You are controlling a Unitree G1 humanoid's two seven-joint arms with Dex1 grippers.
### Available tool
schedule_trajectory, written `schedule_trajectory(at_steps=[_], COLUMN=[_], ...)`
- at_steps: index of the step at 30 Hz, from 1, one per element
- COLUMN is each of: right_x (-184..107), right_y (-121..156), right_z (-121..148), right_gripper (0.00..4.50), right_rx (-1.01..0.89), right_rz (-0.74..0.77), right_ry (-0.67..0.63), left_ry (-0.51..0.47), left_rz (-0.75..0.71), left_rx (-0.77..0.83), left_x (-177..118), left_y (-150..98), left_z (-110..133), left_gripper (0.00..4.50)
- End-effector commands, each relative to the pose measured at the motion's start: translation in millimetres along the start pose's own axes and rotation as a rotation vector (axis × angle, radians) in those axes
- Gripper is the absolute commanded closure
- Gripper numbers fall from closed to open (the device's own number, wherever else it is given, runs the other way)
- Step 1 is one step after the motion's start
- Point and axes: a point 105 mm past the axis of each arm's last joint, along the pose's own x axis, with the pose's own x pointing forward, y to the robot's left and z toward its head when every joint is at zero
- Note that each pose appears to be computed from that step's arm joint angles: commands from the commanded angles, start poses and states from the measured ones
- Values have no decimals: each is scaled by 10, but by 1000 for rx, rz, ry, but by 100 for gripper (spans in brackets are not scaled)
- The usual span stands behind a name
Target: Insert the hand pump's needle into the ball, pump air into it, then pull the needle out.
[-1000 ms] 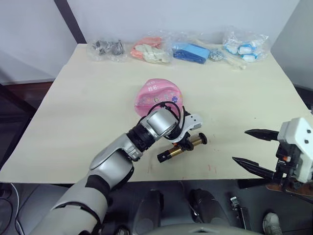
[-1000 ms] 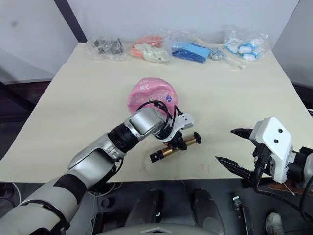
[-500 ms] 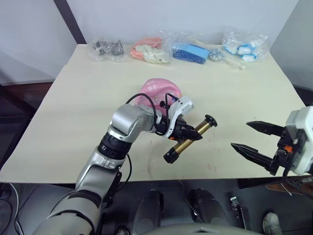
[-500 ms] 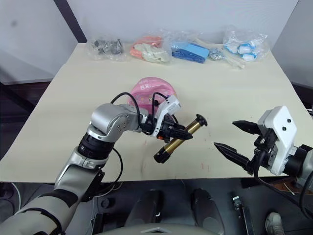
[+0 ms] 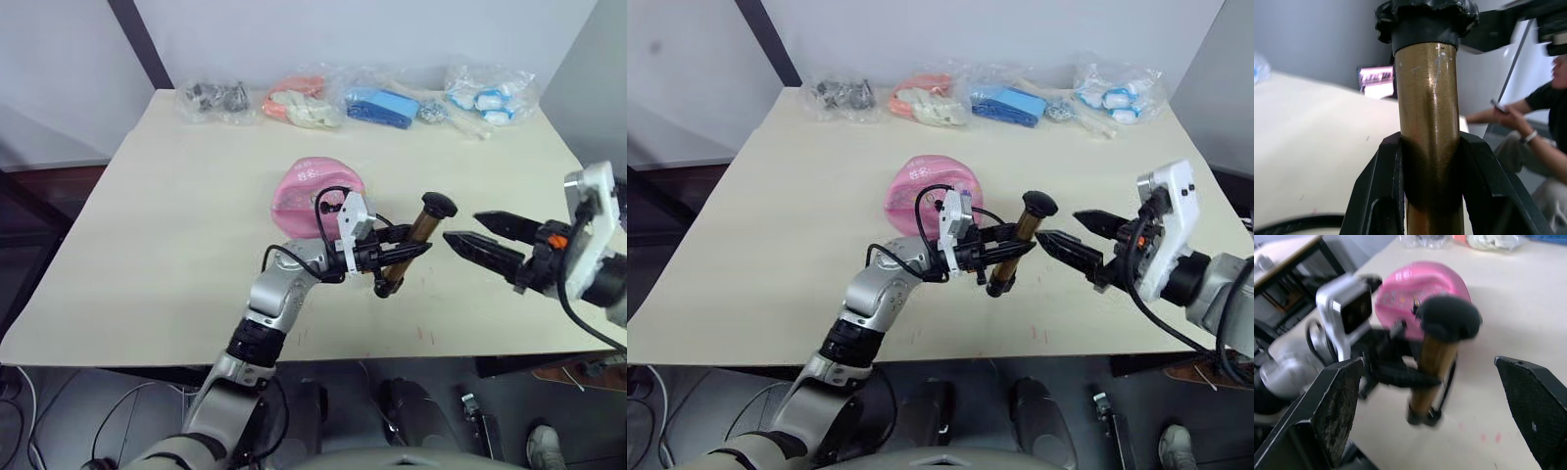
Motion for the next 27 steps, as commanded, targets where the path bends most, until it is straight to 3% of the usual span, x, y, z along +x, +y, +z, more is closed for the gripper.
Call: schedule_trajectory(at_steps=[1, 10, 23, 25, 27], right_x=[90, 344, 460, 465, 469], right_y=[25, 65, 87, 83, 75], right_z=[82, 132, 89, 88, 84], right_gripper=[0, 0, 0, 53, 134], right_rx=[13, 15, -55, -62, -65], right_rz=[26, 90, 108, 106, 102], right_ry=[-47, -88, -80, -81, -82], left_ry=[-102, -140, -143, -141, -140], left_rz=[-27, -18, -8, -6, -6], left_rx=[106, 145, 151, 151, 151], left_x=[15, 16, -16, -23, -26], left_y=[-51, -51, -18, -10, -8], left_z=[148, 86, 115, 115, 114], left_gripper=[346, 346, 346, 346, 346])
